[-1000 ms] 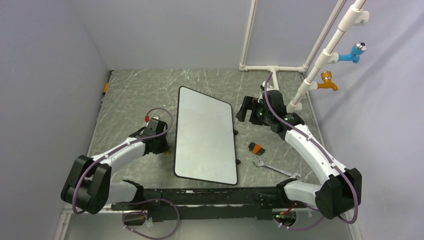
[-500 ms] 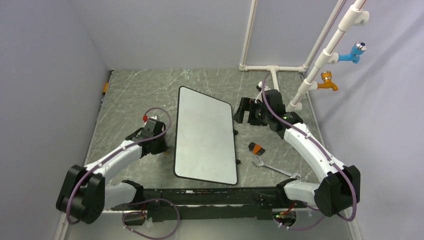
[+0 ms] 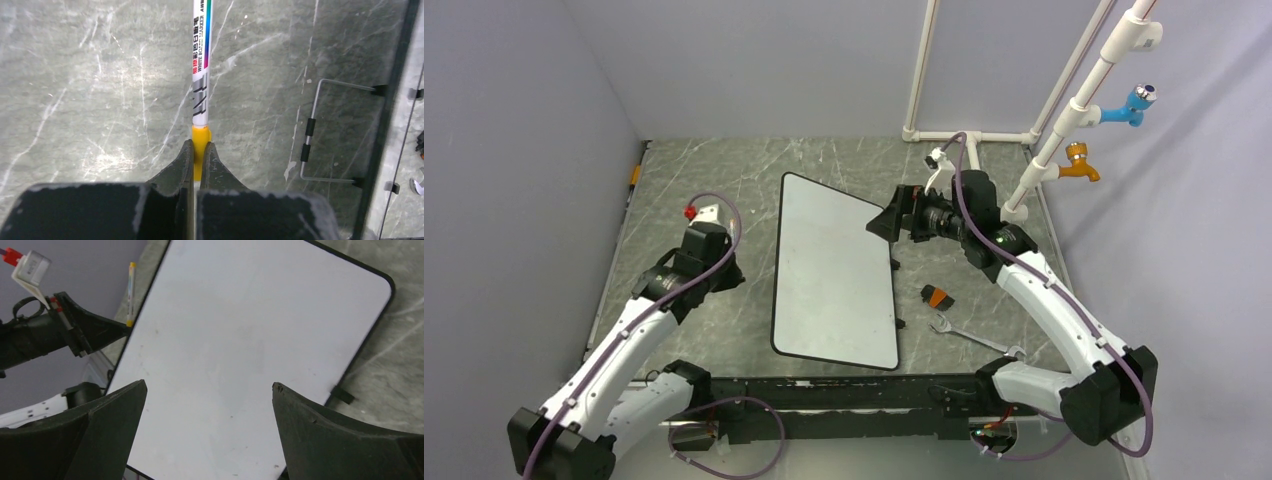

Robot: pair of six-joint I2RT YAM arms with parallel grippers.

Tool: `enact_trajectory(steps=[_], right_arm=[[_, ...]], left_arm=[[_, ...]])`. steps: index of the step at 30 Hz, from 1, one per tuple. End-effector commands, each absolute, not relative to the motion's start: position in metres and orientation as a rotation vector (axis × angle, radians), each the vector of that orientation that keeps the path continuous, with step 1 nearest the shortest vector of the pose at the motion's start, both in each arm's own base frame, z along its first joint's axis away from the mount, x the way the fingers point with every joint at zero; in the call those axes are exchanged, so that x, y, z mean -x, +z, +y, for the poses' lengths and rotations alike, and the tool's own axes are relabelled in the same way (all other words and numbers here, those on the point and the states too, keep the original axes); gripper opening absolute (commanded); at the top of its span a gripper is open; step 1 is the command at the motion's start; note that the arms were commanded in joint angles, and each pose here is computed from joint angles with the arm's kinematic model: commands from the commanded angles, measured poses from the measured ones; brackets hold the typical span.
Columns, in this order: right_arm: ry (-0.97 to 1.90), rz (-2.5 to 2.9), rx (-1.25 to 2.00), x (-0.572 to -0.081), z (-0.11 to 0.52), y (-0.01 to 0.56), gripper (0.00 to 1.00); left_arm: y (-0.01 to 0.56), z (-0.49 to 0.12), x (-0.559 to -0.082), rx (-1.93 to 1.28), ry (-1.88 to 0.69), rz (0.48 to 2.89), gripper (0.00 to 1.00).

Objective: Write a sentence on the whiteboard
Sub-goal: Pick up the whiteboard marker from the center of the board, then open the pen cap of the whiteboard marker.

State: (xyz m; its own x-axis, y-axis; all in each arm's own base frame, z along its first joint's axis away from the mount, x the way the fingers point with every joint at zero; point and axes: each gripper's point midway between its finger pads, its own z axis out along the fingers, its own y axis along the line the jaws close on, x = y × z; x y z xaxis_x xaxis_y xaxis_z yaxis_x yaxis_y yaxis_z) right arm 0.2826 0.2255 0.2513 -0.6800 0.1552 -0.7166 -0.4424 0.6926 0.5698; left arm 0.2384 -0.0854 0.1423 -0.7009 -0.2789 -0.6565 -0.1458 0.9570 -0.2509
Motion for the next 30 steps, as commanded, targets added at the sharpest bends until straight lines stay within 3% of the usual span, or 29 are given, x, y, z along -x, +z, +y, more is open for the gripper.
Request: enact_trajectory(steps=[1, 15, 22, 30], right_arm=[[1.119, 1.905, 0.306, -0.274, 0.246, 0.315, 1.00], [1.269, 1.671, 0.483, -0.241, 0.267, 0.378, 0.99], [1.316, 1.706, 0.557, -0.237, 0.276, 0.374, 0.97], [1.119, 1.784, 0.211, -0.267, 0.253, 0.377, 1.00]], left_arm=[[0.182, -0.077, -0.234, 0.197, -0.199, 2.297, 0.00], [0.281, -0.110, -0.226, -0.305, -0.372, 2.070, 0.00], [0.311, -0.142, -0.219, -0.549, -0.517, 1.961, 0.00], [0.309, -0.166, -0.229, -0.632, -0.573, 1.946, 0.00]])
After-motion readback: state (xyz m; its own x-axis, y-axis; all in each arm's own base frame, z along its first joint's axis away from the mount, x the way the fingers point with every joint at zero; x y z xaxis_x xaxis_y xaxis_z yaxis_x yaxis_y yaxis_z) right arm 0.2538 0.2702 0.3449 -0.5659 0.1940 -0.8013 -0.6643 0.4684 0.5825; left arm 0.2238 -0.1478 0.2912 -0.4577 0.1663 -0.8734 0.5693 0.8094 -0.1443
